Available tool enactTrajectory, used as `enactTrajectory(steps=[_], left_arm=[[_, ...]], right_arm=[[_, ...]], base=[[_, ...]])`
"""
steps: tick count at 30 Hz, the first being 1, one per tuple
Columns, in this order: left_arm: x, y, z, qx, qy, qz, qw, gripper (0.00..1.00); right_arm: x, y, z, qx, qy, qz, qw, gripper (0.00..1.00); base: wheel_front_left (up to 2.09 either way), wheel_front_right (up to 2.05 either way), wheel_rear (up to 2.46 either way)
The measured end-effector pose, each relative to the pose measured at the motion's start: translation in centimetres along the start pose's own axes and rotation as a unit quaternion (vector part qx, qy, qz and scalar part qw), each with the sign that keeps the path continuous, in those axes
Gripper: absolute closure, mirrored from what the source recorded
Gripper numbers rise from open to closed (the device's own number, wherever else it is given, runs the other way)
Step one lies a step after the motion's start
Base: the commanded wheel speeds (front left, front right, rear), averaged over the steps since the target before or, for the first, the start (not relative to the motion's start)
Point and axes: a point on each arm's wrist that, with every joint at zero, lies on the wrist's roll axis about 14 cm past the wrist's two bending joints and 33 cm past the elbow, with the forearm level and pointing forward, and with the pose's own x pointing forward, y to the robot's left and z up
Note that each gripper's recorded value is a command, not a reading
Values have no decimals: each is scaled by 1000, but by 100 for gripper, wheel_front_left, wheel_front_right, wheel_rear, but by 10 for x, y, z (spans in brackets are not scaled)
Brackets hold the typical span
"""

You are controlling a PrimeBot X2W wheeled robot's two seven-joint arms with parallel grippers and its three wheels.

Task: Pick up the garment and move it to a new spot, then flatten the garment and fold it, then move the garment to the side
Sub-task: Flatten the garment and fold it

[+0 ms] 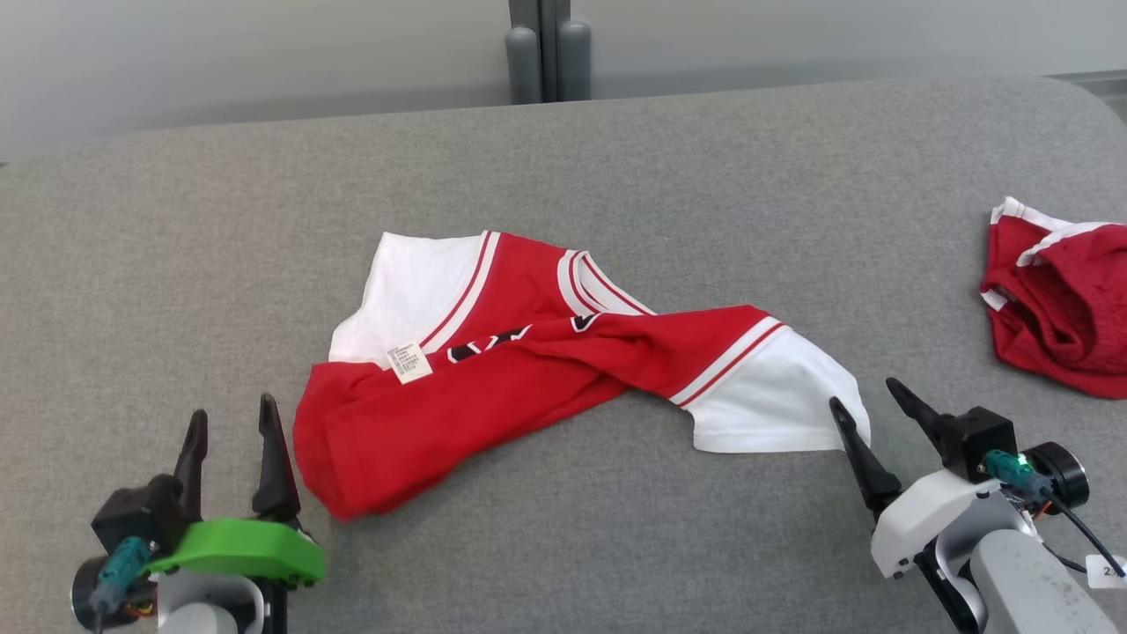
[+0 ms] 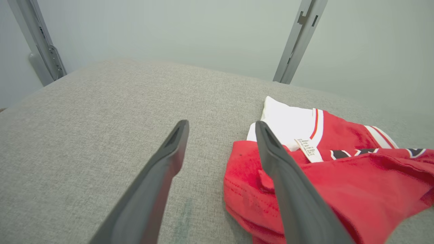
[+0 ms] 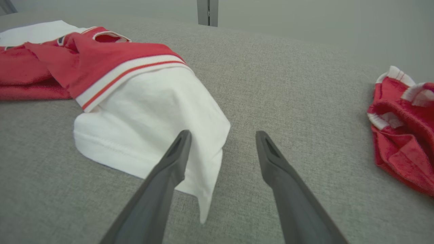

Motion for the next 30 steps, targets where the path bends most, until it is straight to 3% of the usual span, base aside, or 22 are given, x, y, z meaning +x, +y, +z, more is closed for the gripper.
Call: enactTrajectory(steps=[5,11,24,25,26,30], left_arm=[[22,-6,21,15,-29,-9,999,0],[52,-34,0,41,15,-64,997,0],[53,-42,-91,44,198,-89,975,0],[52,-43,-94,46,210,-92,972,59],[51,-44,-96,48,214,-95,971,100],[55,-53,-90,59,206,-118,970,100]], right_arm=[[7,3,12,-1,-22,-9,1000,0],[17,12,18,-3,-34,-2,999,0],[19,12,14,1,-32,-7,999,0],[19,12,14,2,-32,-7,999,0],[19,13,14,2,-32,-7,999,0],[19,14,17,3,-36,-8,999,0]], base=[[0,0,0],[0,0,0],[0,0,0],[0,0,0],[0,0,0],[0,0,0]])
